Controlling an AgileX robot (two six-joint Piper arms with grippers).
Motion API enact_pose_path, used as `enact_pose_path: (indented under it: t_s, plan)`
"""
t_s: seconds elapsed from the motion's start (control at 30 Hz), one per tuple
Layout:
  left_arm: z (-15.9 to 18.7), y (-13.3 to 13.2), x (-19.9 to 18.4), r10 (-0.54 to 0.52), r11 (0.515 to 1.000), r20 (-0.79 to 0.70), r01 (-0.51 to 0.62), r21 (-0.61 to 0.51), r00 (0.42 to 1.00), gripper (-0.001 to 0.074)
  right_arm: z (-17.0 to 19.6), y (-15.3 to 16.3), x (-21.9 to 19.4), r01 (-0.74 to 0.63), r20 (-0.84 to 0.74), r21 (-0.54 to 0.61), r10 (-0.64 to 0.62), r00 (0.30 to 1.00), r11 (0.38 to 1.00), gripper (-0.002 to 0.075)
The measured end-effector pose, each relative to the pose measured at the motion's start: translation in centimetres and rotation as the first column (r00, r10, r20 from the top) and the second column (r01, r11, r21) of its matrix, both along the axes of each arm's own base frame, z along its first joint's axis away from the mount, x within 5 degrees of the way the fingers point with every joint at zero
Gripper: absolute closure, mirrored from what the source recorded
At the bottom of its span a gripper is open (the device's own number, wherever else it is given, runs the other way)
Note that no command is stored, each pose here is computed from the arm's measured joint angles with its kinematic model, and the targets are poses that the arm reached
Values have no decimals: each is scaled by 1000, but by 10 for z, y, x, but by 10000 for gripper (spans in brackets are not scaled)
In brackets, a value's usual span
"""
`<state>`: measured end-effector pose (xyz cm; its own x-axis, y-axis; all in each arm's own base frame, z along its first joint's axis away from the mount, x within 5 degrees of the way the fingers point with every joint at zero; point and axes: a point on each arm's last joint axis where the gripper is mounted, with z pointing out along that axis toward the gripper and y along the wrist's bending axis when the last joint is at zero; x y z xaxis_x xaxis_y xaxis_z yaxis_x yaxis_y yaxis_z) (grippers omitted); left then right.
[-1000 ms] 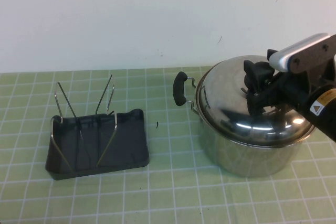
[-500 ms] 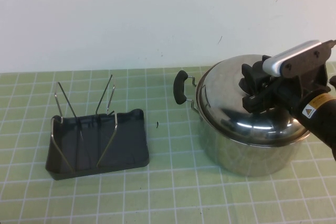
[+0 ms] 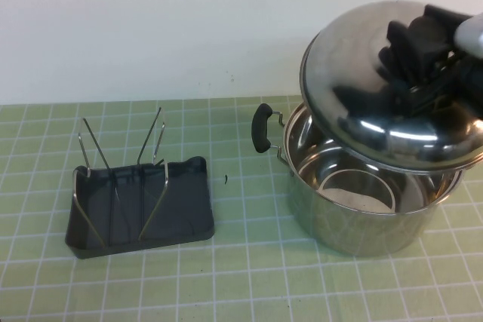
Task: Put pot lid on rack
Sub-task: Hand over the pot lid
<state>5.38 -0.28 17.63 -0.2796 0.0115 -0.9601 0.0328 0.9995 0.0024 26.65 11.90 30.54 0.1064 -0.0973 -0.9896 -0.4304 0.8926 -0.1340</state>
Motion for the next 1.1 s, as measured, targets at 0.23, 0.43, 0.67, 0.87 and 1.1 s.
enact_pose_path:
  t_s: [0.23,0.43,0.67,0.87,1.1]
  plan:
    - [0,2,0,5,997,0,-5,74,1000,737,30,-3,-27,-85,44,53,83,996,995,389]
    - [0,3,0,6,996,0,-6,90,1000,737,26,5,-34,-202,-14,22,202,979,979,389]
    - [12,-4,3,85,876,97,-28,-482,992,737,21,11,-38,-276,-45,-27,275,960,961,389]
    - [28,1,4,258,310,105,20,-951,960,737,21,11,-39,-288,-46,-43,286,957,957,389]
    - [31,5,4,299,302,128,33,-953,946,737,20,12,-39,-292,-45,-62,289,956,954,389]
